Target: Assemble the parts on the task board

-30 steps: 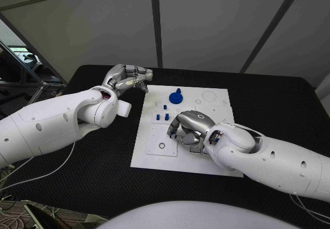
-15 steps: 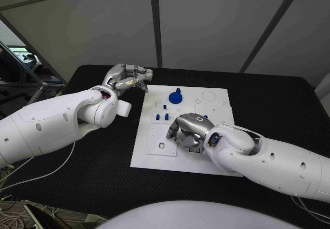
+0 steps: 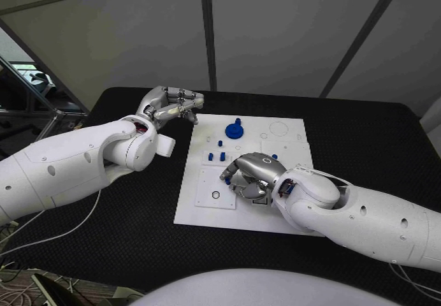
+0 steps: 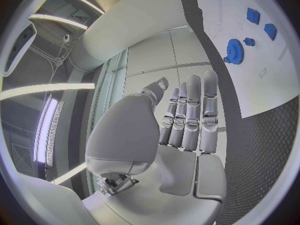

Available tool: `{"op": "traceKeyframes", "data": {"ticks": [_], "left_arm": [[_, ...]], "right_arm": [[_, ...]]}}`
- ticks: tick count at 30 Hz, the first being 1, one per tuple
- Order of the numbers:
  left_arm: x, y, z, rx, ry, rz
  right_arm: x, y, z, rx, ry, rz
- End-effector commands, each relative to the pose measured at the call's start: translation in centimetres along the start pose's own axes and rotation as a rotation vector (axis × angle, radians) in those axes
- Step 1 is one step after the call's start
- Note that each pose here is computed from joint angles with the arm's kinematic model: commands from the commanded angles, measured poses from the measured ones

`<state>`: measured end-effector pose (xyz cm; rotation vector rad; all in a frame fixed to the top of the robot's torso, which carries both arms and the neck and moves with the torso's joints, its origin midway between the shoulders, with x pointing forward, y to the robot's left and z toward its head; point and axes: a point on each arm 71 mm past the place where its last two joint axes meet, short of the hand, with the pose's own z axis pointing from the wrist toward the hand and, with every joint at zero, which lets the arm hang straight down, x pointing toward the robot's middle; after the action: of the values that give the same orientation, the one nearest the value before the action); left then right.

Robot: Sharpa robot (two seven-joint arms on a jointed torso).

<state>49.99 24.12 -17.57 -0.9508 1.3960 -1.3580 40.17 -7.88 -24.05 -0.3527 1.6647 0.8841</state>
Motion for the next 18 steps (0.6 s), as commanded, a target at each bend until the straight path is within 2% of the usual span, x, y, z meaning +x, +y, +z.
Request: {"op": "traceKeyframes", "data": {"ticks": [1, 18], "left_arm": [[0.11, -0.09, 0.06, 0.001, 0.014, -0.007], [0.05, -0.04, 0.07, -0.003, 0.017, -0.007]], "right_arm": [[-0.27, 0.16, -0.16, -0.005, -0.038, 0.001], [-1.00, 0.20, -0.96, -0.005, -0.096, -0.008]]}}
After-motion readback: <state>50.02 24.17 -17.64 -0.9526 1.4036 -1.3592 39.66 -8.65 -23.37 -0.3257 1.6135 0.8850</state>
